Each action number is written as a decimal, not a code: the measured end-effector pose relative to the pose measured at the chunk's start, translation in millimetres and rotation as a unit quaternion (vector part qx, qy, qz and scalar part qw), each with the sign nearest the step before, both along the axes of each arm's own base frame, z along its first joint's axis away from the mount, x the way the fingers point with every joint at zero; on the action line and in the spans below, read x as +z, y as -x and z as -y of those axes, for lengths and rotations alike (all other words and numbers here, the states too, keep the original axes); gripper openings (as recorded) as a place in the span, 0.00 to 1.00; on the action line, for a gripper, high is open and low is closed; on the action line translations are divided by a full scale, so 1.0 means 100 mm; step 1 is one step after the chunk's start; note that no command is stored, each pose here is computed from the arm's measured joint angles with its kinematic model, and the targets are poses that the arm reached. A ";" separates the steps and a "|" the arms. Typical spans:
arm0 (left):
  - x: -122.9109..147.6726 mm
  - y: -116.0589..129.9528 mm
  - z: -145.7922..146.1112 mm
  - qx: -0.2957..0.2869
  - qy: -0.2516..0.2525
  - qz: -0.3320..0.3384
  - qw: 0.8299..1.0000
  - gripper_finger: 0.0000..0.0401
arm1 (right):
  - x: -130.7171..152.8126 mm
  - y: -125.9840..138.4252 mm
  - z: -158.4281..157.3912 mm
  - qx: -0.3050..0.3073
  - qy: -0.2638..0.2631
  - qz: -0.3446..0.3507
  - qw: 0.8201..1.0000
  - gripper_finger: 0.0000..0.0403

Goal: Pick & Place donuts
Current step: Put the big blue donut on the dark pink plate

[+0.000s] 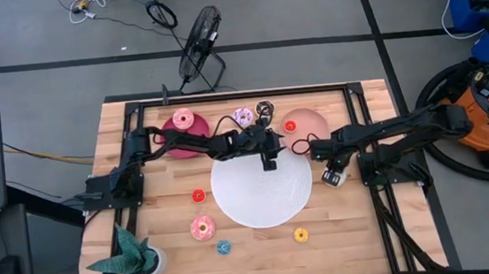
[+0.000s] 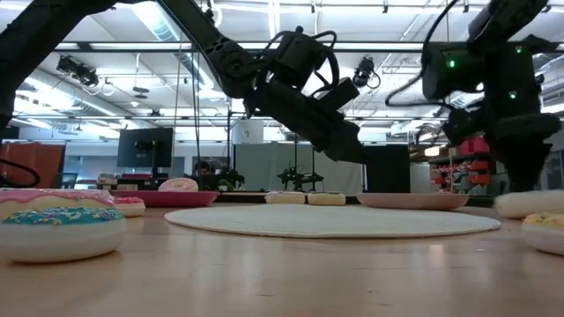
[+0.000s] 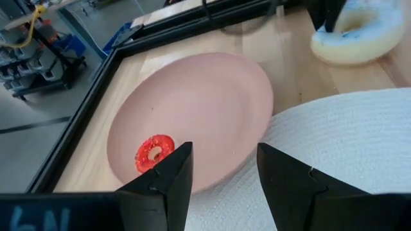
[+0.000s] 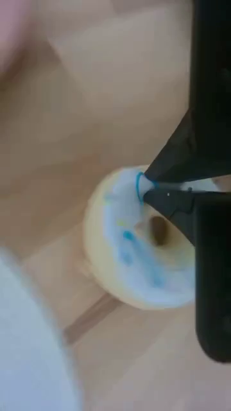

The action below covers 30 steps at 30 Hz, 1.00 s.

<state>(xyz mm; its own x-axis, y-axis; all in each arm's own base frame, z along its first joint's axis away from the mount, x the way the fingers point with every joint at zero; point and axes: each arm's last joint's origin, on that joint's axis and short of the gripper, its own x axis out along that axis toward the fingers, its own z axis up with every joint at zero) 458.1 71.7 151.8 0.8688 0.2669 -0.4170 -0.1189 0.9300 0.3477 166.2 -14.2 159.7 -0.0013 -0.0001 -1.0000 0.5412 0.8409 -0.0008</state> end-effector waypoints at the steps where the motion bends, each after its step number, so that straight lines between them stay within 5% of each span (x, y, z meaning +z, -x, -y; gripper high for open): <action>1: 0.01 0.01 0.00 0.002 0.004 -0.004 1.000 0.44 | 0.04 -0.02 -0.02 0.002 0.014 0.014 1.000 0.02; 5: 0.04 0.04 0.03 0.003 0.016 -0.016 1.000 0.44 | 0.18 -0.10 -0.13 0.008 0.082 0.102 0.991 0.02; 8: -0.01 0.12 0.08 0.003 0.028 -0.016 0.999 0.44 | 0.29 -0.21 -0.18 -0.001 0.147 0.204 0.968 0.01; 14: 0.03 0.44 0.16 0.026 0.097 0.105 0.989 0.44 | 0.35 -0.43 -0.18 -0.011 0.254 0.294 0.921 0.01; 22: -0.11 0.67 0.10 0.002 0.257 0.199 0.946 0.45 | 0.33 -0.62 -0.09 0.019 0.290 0.320 0.902 0.00; 30: -0.15 0.53 0.12 0.005 0.299 0.201 0.933 0.51 | 0.32 -0.66 -0.06 0.032 0.297 0.321 0.898 0.00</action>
<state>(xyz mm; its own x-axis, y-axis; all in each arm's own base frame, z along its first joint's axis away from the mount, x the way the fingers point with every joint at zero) 405.6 60.0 136.7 0.9858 0.0993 -0.1358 -0.1372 0.9415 -0.3077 232.2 -8.6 191.9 0.5956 -0.5142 -0.6172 0.5408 0.8247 -0.1652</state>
